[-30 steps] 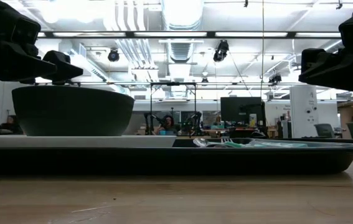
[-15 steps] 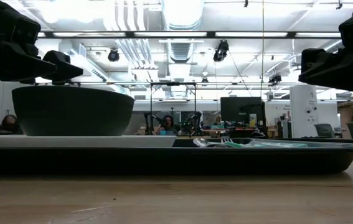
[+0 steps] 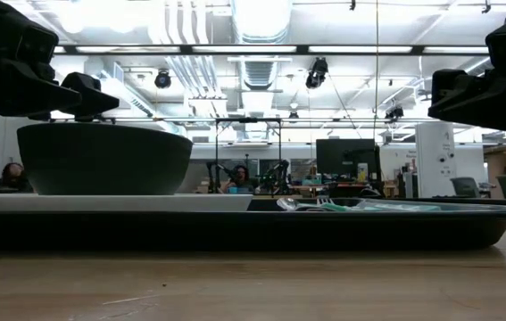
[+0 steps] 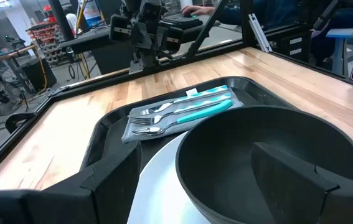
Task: Set up tray
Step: Return to Home Position
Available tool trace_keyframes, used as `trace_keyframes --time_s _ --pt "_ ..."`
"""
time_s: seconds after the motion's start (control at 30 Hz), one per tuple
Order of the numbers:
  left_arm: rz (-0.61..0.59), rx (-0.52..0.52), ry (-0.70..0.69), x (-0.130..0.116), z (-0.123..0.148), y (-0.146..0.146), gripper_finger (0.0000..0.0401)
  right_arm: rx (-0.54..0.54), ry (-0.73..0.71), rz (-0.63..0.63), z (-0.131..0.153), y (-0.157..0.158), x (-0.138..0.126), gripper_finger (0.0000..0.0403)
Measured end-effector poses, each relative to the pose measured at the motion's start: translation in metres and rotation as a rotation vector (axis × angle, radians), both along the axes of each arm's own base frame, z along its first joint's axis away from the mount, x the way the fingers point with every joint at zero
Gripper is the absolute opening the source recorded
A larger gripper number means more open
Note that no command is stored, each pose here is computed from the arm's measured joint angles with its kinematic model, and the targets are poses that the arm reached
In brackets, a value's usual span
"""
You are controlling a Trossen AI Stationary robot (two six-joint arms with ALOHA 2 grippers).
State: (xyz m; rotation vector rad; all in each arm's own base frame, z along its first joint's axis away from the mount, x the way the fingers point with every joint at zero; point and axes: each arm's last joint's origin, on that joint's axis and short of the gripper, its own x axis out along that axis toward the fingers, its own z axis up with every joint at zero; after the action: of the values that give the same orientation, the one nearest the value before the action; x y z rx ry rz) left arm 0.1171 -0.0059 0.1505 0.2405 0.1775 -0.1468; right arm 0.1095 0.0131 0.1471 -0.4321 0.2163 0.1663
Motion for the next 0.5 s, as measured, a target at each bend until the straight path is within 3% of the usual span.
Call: trace_keyframes --time_s 0.5 --pt "0.000 0.000 -0.001 0.0000 0.0001 0.0000 0.0280 0.000 -0.001 0.000 0.0000 0.0000 0.0000 0.0076"
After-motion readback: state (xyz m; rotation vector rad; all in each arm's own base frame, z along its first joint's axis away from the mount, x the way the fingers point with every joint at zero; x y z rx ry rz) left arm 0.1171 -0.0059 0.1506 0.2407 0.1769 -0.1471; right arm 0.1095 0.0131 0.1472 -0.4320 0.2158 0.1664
